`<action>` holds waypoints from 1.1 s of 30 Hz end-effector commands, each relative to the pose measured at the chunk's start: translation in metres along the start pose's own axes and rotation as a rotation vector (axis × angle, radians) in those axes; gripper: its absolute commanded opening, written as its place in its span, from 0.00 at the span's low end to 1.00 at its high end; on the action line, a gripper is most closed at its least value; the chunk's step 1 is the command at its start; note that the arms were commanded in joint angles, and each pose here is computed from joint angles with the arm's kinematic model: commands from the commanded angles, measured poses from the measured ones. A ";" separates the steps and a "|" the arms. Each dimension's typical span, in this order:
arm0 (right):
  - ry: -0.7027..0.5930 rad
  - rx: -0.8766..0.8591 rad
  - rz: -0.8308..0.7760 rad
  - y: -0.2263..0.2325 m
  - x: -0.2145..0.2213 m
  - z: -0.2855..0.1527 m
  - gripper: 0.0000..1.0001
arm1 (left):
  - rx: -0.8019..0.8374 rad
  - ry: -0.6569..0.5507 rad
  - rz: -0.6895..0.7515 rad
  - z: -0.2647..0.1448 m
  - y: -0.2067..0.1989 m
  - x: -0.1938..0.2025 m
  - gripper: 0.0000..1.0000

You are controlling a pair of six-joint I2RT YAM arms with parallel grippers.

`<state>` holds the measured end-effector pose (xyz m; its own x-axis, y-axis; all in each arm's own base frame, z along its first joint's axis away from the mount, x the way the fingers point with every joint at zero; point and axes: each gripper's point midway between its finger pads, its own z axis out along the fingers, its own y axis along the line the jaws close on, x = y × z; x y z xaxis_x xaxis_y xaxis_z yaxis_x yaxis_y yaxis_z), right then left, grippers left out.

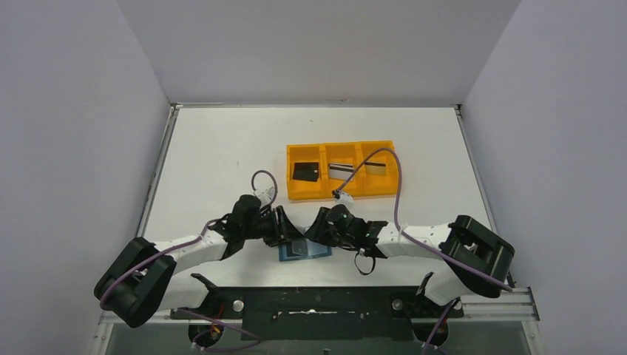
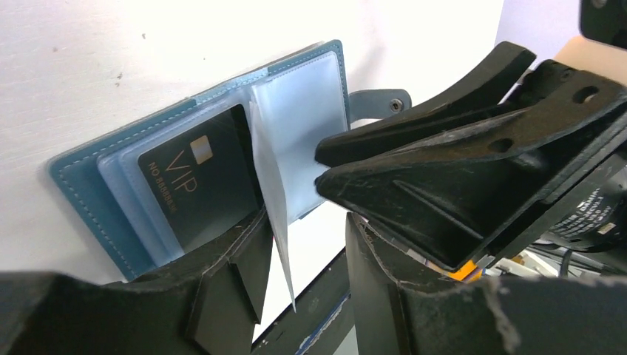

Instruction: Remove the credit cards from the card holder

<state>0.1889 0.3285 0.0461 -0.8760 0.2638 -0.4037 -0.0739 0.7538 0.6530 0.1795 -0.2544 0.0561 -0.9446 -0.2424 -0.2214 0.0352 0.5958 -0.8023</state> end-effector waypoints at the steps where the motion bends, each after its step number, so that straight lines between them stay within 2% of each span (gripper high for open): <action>1: -0.145 0.106 0.011 -0.005 -0.036 -0.021 0.35 | 0.105 -0.026 0.061 0.003 -0.032 -0.013 0.40; 4: -0.207 0.156 0.022 -0.014 -0.047 -0.035 0.36 | 0.112 -0.013 0.071 0.007 -0.037 -0.012 0.40; 12: -0.355 0.148 0.048 -0.018 -0.072 -0.068 0.41 | 0.113 0.000 0.097 0.015 -0.047 -0.009 0.39; 17: -0.380 0.178 0.067 -0.027 -0.075 -0.080 0.43 | 0.123 0.023 0.109 0.024 -0.055 -0.010 0.38; 21: -0.387 0.155 0.083 -0.028 -0.074 -0.086 0.49 | 0.121 0.055 0.146 0.037 -0.067 0.000 0.39; 28: -0.414 0.116 0.132 -0.035 -0.072 -0.091 0.60 | 0.064 -0.025 0.125 0.024 -0.056 -0.007 0.51; 33: -0.393 0.057 0.090 -0.019 -0.072 -0.088 0.55 | -0.002 -0.112 0.107 0.003 -0.044 -0.027 0.52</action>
<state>0.1980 0.2283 0.0929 -0.6724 0.4926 -0.5525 0.0863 0.7935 0.6024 0.1860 -0.2943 0.0808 -0.9367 -0.1854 -0.2971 0.1327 0.5971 -0.7911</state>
